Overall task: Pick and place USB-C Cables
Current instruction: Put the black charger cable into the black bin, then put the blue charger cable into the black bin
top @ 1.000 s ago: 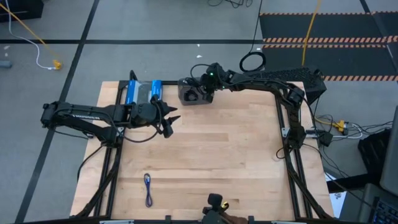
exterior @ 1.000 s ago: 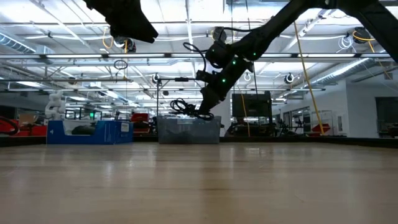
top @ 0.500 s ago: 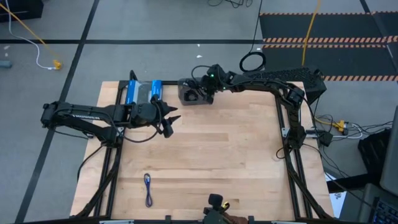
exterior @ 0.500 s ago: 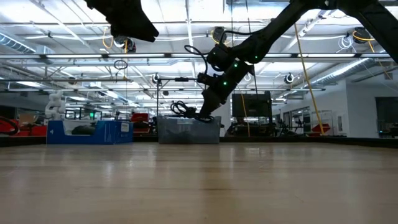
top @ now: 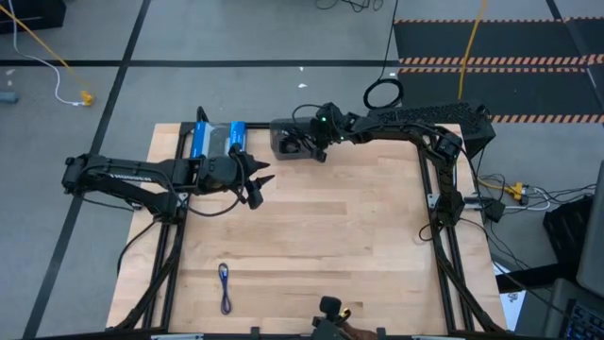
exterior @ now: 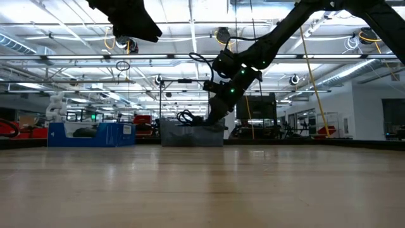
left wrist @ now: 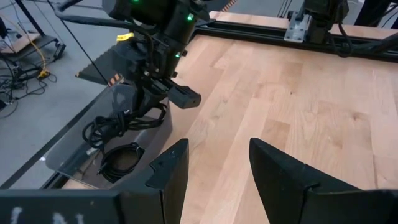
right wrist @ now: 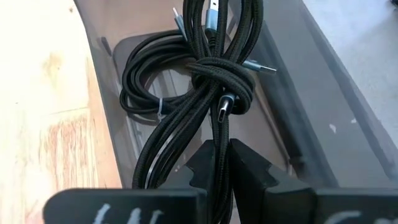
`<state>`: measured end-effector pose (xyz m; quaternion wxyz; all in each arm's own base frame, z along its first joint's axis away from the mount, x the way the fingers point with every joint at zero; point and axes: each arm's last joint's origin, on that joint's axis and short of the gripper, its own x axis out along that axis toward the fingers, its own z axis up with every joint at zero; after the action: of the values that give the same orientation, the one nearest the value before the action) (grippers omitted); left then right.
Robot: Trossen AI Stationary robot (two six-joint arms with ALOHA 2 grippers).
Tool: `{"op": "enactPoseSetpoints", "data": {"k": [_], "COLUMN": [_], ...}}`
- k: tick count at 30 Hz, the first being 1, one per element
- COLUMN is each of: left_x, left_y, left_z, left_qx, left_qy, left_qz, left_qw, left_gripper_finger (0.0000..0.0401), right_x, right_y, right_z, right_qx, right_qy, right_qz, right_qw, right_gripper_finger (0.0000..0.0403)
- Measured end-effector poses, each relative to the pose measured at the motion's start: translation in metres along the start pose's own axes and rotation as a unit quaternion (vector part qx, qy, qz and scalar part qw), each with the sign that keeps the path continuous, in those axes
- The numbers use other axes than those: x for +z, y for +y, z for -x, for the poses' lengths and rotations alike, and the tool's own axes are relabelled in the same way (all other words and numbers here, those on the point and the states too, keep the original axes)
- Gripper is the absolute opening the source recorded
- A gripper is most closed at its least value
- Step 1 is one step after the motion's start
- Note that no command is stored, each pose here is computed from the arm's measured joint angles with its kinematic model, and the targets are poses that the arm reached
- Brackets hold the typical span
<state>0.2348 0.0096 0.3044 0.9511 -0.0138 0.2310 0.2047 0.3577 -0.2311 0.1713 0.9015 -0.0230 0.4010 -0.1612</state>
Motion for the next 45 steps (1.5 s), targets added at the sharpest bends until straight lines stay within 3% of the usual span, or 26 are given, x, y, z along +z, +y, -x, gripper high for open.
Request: {"op": "enactPoseSetpoints", "data": {"k": [6, 16, 23, 31, 45], "left_x": [0.0, 0.002, 0.001, -0.001, -0.006], "left_y": [0.0, -0.001, -0.006, -0.016, -0.029], "left_z": [0.0, 0.0, 0.002, 0.006, 0.025], "left_qx": [0.0, -0.002, -0.013, -0.032, -0.071], "left_qy": [0.0, -0.008, -0.011, -0.008, 0.074], "left_qz": [0.0, 0.003, 0.001, -0.008, 0.001], "left_qw": [1.0, 1.0, 1.0, 0.999, 0.995], "left_gripper_finger": [0.0172, 0.0172, 0.0172, 0.0172, 0.0172], "right_x": [0.001, 0.004, 0.026, 0.036, -0.033], "right_y": [0.0, -0.001, 0.015, 0.054, 0.131], "right_z": [0.0, 0.009, 0.065, 0.144, 0.225], "right_qx": [-0.003, -0.007, 0.009, 0.052, 0.135], "right_qy": [-0.009, -0.006, -0.009, 0.01, -0.08], "right_qz": [-0.004, -0.027, -0.043, -0.067, -0.076], "right_qw": [1.0, 1.0, 0.999, 0.996, 0.985], "right_gripper_finger": [0.004, 0.0124, 0.0148, 0.0147, 0.0146]}}
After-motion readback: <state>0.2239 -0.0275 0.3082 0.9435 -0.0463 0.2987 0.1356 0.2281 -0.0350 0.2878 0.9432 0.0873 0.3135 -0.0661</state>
